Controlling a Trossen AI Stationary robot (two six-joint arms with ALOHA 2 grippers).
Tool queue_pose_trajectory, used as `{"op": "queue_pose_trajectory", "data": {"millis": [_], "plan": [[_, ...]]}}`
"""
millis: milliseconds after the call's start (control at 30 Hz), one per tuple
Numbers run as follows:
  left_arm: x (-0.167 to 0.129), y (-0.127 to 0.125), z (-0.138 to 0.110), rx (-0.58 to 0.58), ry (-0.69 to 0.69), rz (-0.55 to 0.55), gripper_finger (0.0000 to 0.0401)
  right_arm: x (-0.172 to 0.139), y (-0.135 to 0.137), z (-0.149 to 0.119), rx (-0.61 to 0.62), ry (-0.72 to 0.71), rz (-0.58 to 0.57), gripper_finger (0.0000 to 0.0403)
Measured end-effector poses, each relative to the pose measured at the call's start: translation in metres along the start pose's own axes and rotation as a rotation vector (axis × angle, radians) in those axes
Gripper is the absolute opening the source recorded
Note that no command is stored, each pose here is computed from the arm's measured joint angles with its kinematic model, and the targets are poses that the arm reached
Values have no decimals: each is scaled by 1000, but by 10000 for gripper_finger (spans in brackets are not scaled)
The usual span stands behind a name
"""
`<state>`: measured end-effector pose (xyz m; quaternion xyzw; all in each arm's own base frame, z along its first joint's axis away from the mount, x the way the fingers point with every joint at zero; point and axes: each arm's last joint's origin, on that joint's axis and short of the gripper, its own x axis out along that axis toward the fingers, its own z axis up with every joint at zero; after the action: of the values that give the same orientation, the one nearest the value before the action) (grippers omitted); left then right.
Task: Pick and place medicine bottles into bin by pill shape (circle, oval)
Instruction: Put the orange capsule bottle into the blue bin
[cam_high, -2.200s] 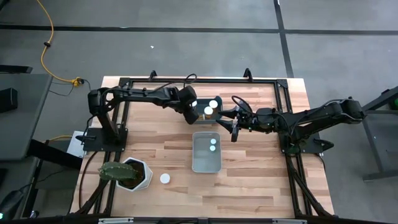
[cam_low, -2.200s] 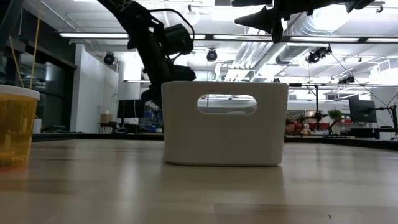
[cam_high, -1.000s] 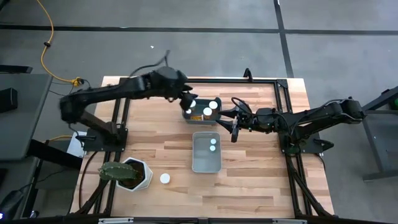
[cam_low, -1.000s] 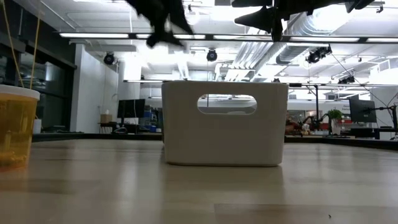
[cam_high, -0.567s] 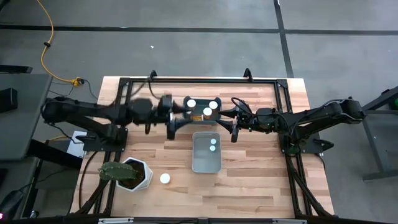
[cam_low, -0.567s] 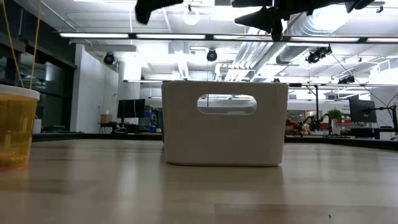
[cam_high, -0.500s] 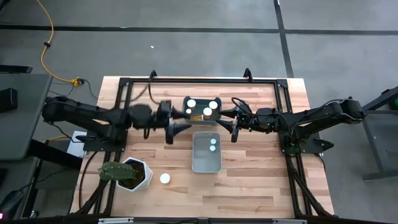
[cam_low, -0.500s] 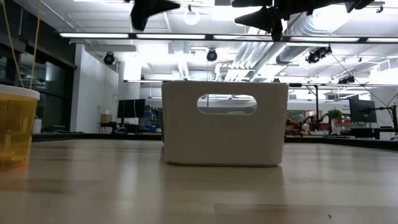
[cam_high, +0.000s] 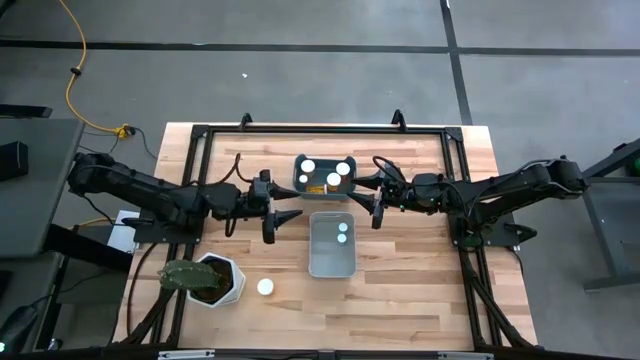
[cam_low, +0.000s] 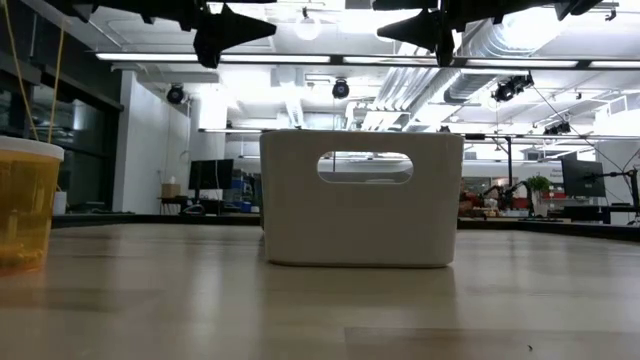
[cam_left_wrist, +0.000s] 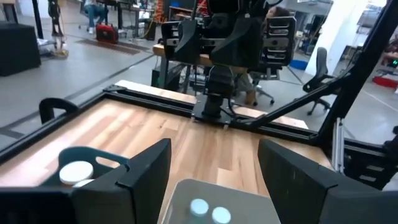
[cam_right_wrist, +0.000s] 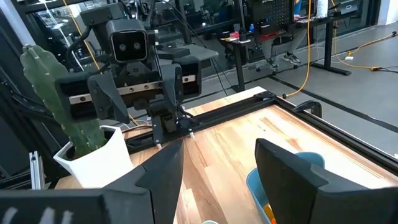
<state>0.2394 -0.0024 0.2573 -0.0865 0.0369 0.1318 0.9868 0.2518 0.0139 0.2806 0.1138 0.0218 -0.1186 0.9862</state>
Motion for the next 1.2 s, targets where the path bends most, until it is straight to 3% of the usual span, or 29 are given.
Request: {"op": "queue_pose_trajectory", "data": {"millis": [500, 933, 1200], "plan": [[0, 1, 1, 10, -15, 28, 234, 0, 0, 0, 0, 0, 0, 193], [0, -1, 1, 10, -8, -13, 305, 0, 0, 0, 63, 1, -1, 193], [0, 0, 1, 10, -11, -3, 315, 0, 0, 0, 60, 2, 0, 193]]}}
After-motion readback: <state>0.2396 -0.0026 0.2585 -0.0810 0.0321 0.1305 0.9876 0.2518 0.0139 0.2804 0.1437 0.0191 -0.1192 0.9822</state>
